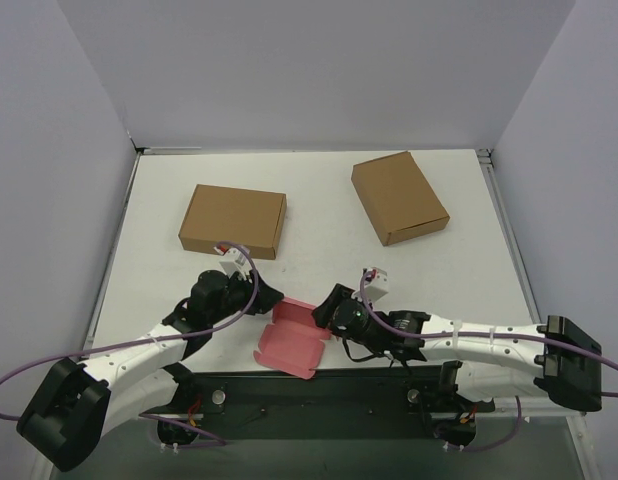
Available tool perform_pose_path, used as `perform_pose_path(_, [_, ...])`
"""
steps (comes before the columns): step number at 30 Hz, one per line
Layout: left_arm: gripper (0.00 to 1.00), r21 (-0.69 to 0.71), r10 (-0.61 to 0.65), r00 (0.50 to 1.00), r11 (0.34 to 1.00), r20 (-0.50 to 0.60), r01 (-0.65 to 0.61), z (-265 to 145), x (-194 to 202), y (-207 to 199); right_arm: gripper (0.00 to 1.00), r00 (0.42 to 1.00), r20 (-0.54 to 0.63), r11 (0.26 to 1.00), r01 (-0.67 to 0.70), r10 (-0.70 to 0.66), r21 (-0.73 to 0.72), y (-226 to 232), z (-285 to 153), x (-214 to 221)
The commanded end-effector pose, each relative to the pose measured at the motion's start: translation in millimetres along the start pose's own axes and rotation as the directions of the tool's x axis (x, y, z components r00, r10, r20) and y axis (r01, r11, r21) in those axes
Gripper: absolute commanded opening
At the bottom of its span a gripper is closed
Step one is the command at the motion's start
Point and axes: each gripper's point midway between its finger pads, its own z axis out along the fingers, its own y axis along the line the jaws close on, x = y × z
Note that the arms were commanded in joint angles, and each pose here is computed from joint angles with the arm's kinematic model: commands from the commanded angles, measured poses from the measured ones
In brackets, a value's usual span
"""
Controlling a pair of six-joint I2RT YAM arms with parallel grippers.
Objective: Fold the paper box
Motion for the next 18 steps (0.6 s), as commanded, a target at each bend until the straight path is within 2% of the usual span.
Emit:
perform_pose_path(1, [0.51,0.038,0.015,1.000,0.999,0.022,-0.016,-0.1,-1.0,-3.5,0.52,0.998,0.018,0.998,-0.055,0.055,-0.008,1.7,8.6,-0.5])
perform_pose_path(18, [0.45,0.123,0.004,0.999,0.992,0.046,-0.009,-10.2,13.1,-8.0,0.52,0.985,0.108,0.991,-0.131,0.135,-0.037,-4.3,20.7,-17.1])
